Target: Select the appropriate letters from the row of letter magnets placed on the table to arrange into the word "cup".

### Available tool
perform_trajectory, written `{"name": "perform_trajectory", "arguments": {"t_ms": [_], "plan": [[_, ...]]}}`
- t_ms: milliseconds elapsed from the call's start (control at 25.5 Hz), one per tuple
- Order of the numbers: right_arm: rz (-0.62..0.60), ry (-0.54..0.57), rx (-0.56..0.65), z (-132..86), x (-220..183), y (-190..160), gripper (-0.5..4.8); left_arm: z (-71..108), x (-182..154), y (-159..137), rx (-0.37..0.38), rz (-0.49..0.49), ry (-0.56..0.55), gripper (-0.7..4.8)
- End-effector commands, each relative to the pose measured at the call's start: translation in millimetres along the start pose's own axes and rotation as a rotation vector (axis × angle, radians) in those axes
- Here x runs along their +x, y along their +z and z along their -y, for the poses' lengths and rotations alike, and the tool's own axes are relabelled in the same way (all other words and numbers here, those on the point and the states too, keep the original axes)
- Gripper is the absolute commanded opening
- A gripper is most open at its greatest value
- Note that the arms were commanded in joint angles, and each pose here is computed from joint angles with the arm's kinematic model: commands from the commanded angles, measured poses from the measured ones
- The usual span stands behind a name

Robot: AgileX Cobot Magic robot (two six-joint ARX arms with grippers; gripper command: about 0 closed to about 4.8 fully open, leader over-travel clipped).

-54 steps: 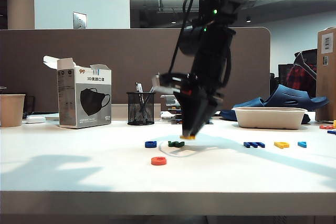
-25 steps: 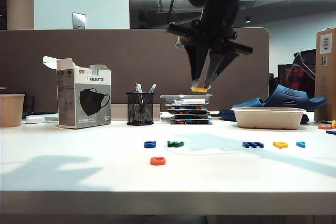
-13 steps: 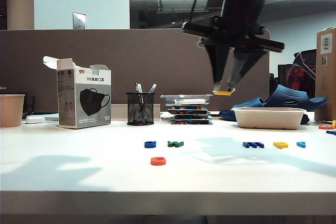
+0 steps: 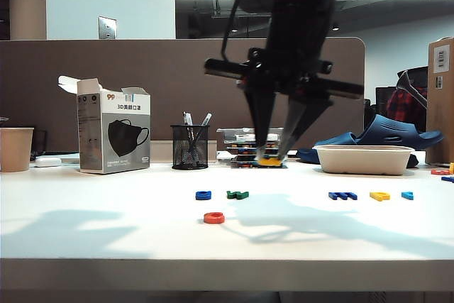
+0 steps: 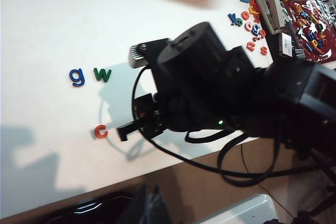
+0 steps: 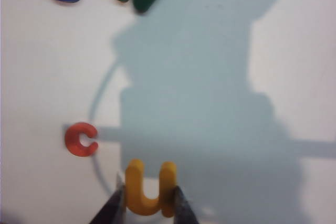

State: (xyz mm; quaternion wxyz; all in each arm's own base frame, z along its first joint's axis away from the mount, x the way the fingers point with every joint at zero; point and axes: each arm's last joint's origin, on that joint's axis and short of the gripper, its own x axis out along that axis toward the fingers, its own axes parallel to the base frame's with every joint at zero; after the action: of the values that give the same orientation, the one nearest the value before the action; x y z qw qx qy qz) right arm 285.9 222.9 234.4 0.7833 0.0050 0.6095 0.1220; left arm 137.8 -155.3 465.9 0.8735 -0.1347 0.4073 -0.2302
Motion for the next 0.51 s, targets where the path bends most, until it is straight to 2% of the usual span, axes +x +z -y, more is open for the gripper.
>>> {"name": "perform_trajectory", "arguments": {"t_ms": [39, 235, 510], "plan": [[0.029, -0.008, 0.004, -9, 10, -1, 1.03, 0.5, -2, 1, 0.004, 0.012, -0.007, -0.05], [-0.017, -0.043, 0.012, -15, 33, -4, 1.03, 0.5, -2, 1, 0.003, 0.012, -0.007, -0.05], [-0.021, -0.045, 0.022, -19, 36, -6, 1.03, 0.5, -2, 1, 0.003, 0.012, -0.007, -0.05]]}}
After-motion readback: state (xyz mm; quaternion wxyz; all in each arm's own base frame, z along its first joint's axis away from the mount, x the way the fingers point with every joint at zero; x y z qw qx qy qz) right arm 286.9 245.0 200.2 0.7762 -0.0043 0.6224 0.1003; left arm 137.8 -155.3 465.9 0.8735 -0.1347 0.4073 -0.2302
